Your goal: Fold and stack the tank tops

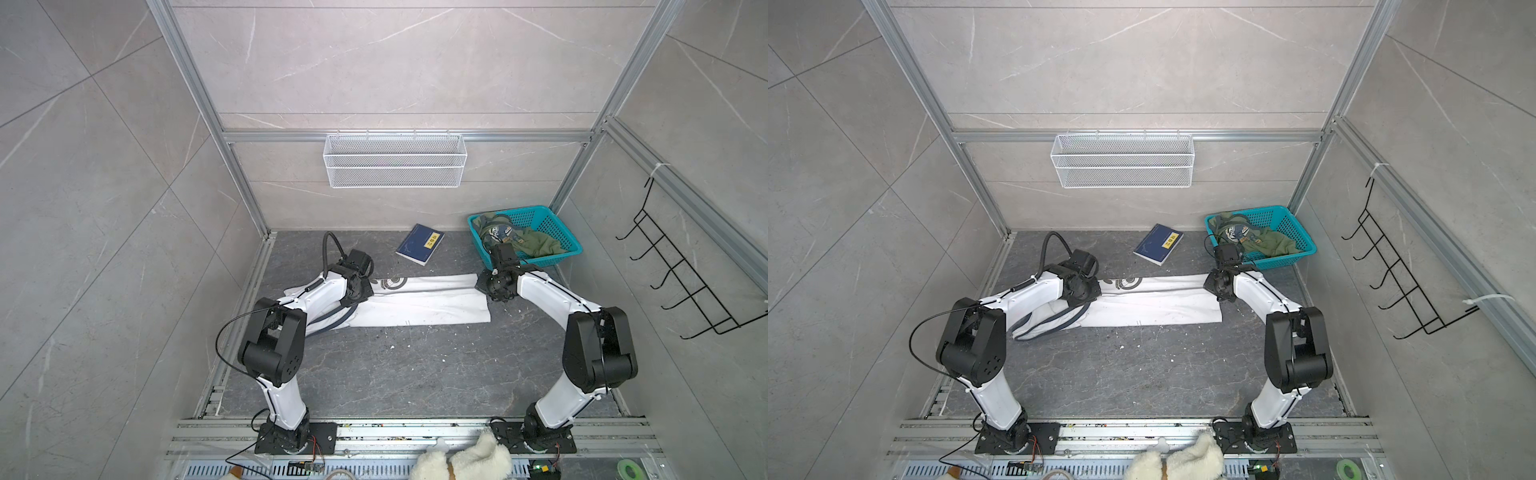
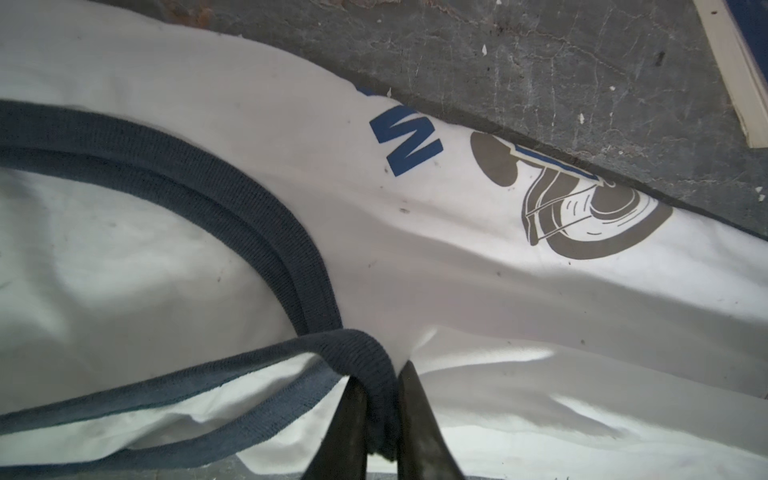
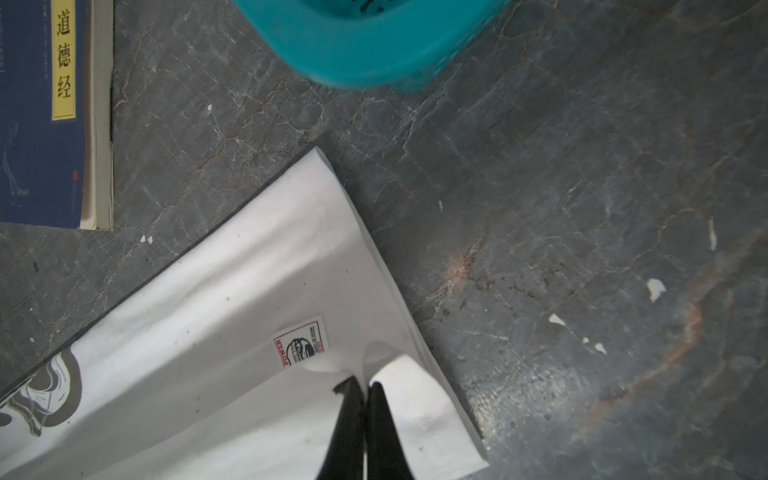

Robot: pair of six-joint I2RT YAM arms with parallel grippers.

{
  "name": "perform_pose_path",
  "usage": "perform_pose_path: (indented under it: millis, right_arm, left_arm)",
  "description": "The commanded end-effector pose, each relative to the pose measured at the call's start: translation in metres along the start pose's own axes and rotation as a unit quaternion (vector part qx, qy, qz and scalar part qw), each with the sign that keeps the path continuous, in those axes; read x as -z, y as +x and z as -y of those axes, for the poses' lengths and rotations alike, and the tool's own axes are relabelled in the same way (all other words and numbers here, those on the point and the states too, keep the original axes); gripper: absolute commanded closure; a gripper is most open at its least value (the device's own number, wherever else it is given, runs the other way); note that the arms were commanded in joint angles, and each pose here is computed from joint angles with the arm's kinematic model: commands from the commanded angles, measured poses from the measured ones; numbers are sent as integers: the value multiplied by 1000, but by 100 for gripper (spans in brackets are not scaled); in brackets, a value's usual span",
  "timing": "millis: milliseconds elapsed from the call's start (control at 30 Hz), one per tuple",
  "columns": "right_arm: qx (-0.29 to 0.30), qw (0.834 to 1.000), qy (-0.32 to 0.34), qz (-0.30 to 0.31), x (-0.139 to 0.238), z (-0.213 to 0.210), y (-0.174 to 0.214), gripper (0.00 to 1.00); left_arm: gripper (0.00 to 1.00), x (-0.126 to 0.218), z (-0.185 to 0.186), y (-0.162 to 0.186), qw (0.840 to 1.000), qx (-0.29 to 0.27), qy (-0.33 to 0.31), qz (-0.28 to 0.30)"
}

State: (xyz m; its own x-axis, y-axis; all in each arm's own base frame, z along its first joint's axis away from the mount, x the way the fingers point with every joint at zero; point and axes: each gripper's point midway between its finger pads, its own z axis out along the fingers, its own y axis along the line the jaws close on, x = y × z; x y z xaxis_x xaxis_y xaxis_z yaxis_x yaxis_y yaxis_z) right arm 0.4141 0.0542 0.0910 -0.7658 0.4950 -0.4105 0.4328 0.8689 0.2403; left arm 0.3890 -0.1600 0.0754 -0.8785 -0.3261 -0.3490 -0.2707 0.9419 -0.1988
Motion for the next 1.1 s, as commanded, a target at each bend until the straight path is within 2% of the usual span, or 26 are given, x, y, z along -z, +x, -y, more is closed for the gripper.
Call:
perform_pose_path:
  millis: [0,433,500,600,667,767,867,1067]
  right_arm:
    - [4,1000,8,15,-7,-4,-12,97]
    - [2,1000,16,8,-33,-15,-25,93]
    - [4,1000,18,8,-34,-16,-27,74]
    - [4,999,35,14,-27,-8,-28,56]
    - [6,999,38,22,-18,-5,-28,47]
    - [16,999,32,33,-2,-5,-22,44]
    - [55,998,12,41,14,-21,-8,43]
    - [123,991,-45,14,24,-63,42,43]
  left_arm:
    - [82,-5,6,-12,1000,-11,2,3]
    - [81,-27,0,-29,1000,6,-19,2]
    - [70,-29,0,-29,1000,5,-21,-5]
    - [46,-21,-1,-35,1000,-2,-30,3]
    - [40,-11,1,-39,1000,-4,-22,13]
    - [36,14,0,-44,999,-8,-19,32]
    - [33,39,-6,-42,998,-19,-17,56]
    - [33,68,-15,0,998,-32,1,61]
